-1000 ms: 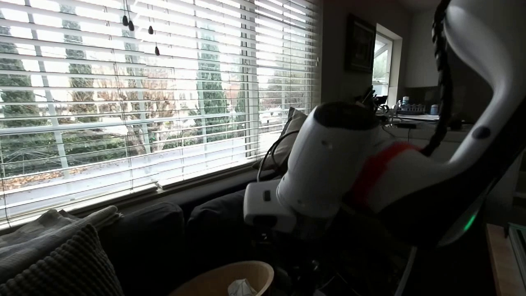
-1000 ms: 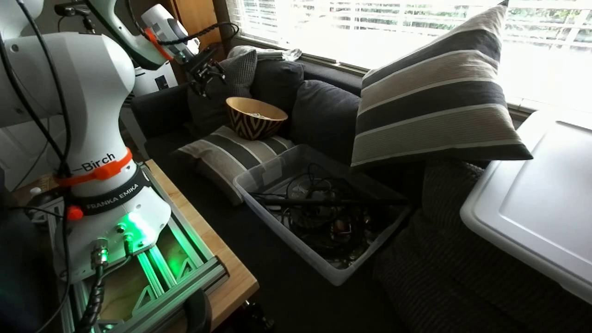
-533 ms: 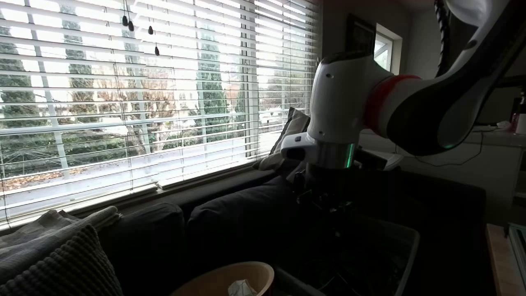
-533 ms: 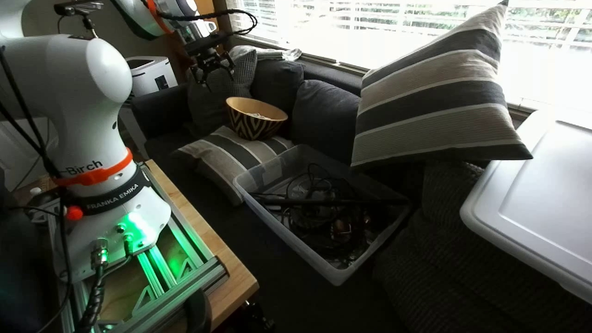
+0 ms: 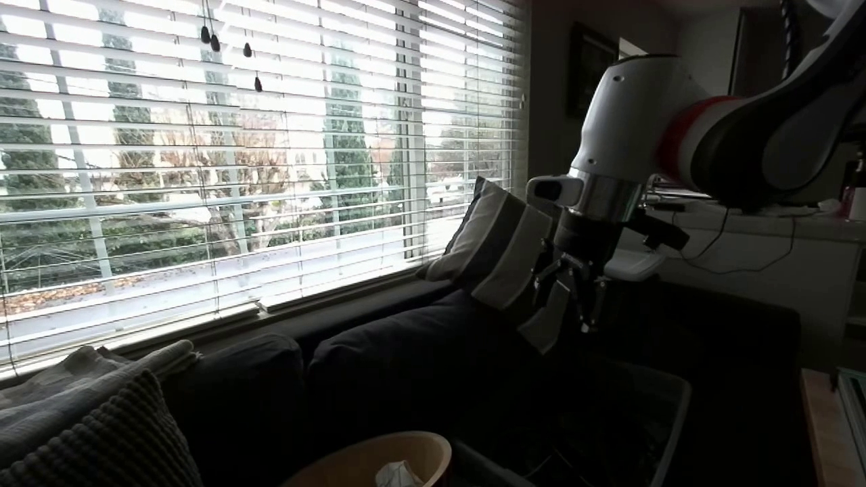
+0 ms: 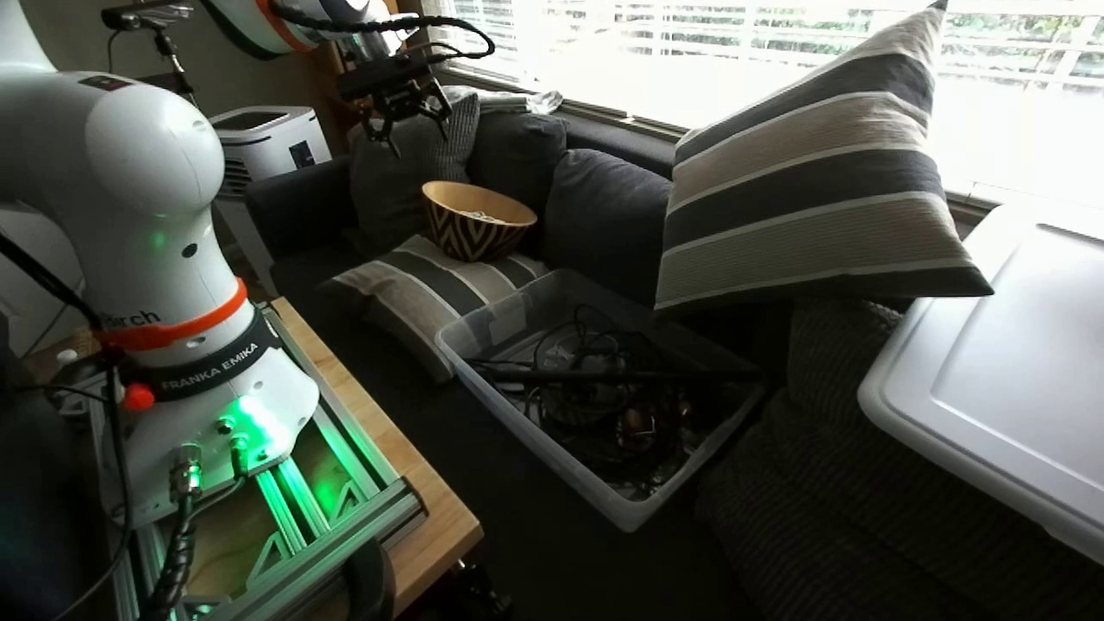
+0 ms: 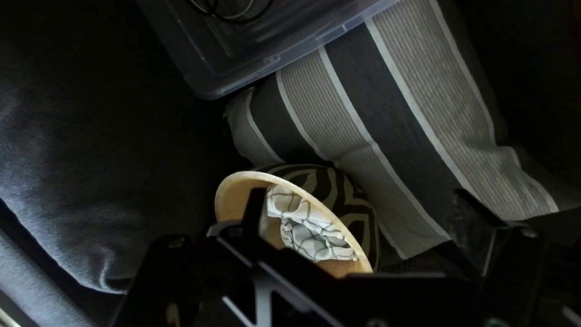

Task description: Remove the wooden bowl from the container and put it on the striped pillow on the left

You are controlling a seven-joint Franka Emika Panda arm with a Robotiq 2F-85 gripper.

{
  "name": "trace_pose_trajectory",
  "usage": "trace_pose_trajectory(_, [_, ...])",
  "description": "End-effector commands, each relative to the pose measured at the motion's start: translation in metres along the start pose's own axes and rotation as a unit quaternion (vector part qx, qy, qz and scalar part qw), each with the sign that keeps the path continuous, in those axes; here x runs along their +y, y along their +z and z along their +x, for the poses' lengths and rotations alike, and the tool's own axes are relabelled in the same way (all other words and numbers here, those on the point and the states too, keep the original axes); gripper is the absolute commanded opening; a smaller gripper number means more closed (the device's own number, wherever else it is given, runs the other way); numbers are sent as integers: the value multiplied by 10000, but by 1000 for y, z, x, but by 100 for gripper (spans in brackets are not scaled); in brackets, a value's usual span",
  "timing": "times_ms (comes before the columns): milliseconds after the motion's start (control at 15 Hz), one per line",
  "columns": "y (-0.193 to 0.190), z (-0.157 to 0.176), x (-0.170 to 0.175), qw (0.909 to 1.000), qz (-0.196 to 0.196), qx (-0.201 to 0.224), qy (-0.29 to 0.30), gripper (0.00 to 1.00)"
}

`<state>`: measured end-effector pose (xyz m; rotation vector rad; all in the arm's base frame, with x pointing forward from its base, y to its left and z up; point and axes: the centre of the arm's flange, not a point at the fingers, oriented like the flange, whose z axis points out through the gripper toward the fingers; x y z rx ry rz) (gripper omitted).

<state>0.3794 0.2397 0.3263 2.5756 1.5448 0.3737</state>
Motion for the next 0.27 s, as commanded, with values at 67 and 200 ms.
trace_pose_trajectory(67, [1, 5, -3, 10000, 9, -1, -38, 100])
trace_pose_trajectory(200, [4, 7, -5, 10000, 28, -14, -64, 100])
